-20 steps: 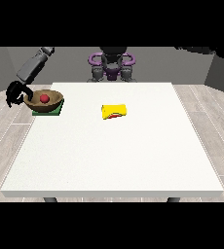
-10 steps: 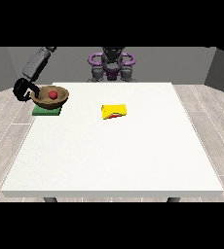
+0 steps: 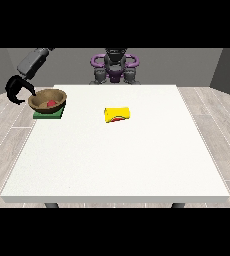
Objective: Pick the cup and pour the ball into the bowl, then pick the bowl and place it on the pad
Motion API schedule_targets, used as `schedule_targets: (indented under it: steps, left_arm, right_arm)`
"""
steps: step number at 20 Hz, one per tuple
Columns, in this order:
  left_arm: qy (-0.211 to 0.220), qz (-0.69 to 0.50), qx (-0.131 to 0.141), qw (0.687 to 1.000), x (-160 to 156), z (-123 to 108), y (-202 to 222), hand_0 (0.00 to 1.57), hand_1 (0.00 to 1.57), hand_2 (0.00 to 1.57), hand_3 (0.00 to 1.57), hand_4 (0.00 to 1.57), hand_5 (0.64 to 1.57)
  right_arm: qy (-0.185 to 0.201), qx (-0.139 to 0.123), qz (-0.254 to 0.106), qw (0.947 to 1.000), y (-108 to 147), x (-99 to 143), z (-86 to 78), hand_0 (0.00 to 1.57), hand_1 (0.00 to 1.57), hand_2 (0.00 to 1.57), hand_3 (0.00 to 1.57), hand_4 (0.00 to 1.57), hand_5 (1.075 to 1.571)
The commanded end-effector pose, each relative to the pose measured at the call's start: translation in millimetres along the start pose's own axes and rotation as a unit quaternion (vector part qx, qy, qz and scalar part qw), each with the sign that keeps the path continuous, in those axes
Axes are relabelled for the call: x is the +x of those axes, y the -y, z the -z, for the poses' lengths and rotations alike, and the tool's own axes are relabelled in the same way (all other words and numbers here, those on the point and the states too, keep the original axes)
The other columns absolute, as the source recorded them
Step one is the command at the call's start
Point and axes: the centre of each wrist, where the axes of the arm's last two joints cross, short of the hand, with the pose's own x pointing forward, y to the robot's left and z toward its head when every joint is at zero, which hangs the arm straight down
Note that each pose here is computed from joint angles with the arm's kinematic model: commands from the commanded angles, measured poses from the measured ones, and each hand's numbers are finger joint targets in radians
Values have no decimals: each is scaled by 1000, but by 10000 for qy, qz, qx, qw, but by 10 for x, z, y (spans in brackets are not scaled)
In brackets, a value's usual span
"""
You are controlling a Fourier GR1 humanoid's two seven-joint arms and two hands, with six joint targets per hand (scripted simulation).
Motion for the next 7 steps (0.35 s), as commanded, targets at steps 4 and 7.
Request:
schedule_targets:
  steps: [4,7]
  left_arm:
    - [-770,-634,-500,9938,-260,45,588,0,0,0,0,983,1570]
    - [-1413,-406,-198,9889,-625,-114,452,0,0,0,0,983,1570]
  right_arm:
    - [-255,-75,-67,9996,133,226,16,0,0,0,0,0,1416]
    - [280,681,1,9973,-243,536,136,0,0,0,0,701,1219]
